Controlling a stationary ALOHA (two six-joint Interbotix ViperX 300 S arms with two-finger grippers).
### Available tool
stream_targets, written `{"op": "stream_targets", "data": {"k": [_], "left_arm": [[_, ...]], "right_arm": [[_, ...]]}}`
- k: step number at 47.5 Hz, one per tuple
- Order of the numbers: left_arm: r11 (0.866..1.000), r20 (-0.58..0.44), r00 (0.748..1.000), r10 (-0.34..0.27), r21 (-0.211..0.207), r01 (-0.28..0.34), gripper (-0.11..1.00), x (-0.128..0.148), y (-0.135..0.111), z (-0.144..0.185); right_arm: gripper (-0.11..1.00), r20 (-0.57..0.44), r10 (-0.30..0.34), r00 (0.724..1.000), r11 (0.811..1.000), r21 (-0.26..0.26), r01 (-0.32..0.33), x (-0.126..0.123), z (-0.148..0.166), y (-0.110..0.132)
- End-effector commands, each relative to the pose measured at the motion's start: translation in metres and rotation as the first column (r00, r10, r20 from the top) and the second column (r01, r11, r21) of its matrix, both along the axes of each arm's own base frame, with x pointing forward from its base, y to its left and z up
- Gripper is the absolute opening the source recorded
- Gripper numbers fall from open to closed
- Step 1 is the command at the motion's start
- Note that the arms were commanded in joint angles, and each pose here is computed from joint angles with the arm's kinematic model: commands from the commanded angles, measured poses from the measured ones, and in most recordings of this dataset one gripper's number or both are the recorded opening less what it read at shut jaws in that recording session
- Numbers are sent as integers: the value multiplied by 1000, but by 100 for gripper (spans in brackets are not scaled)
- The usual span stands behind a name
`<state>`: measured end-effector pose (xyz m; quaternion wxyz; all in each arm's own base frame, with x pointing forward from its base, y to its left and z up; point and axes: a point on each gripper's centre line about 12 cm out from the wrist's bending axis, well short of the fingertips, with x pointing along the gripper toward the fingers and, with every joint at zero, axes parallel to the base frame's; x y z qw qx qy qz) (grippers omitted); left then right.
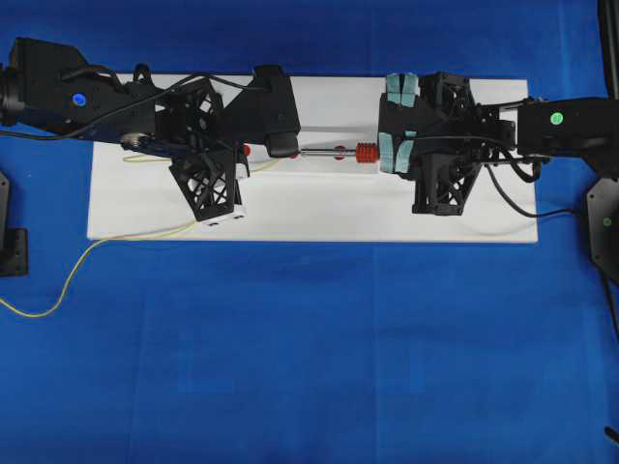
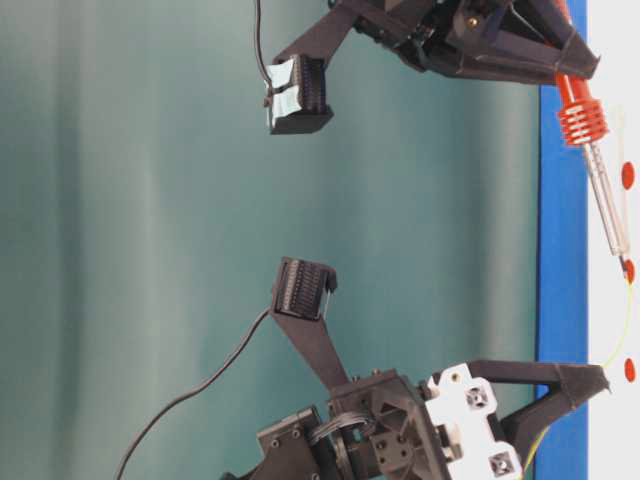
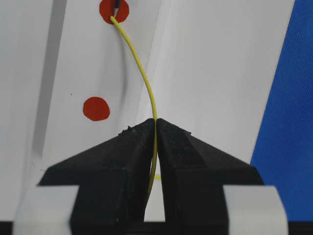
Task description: Touch the tip of the soldering iron to the tip of the solder at the mark.
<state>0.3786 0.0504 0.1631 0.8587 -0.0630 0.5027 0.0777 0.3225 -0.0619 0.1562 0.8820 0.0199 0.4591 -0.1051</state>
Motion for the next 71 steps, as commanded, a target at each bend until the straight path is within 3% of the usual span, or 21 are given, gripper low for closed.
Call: {"op": "stream_targets", "data": {"k": [1,71], "left_arm": [[1000,39,999,-1,7,0,3,6,1,12],[1000,2,1000,-16,5,16,3,10,-3,14]], "right_arm": [[8,45,0,999,1000,-7,0,8,12,-2],[8,10,-1,1000,1000,-2,1,6,1,-2]]}}
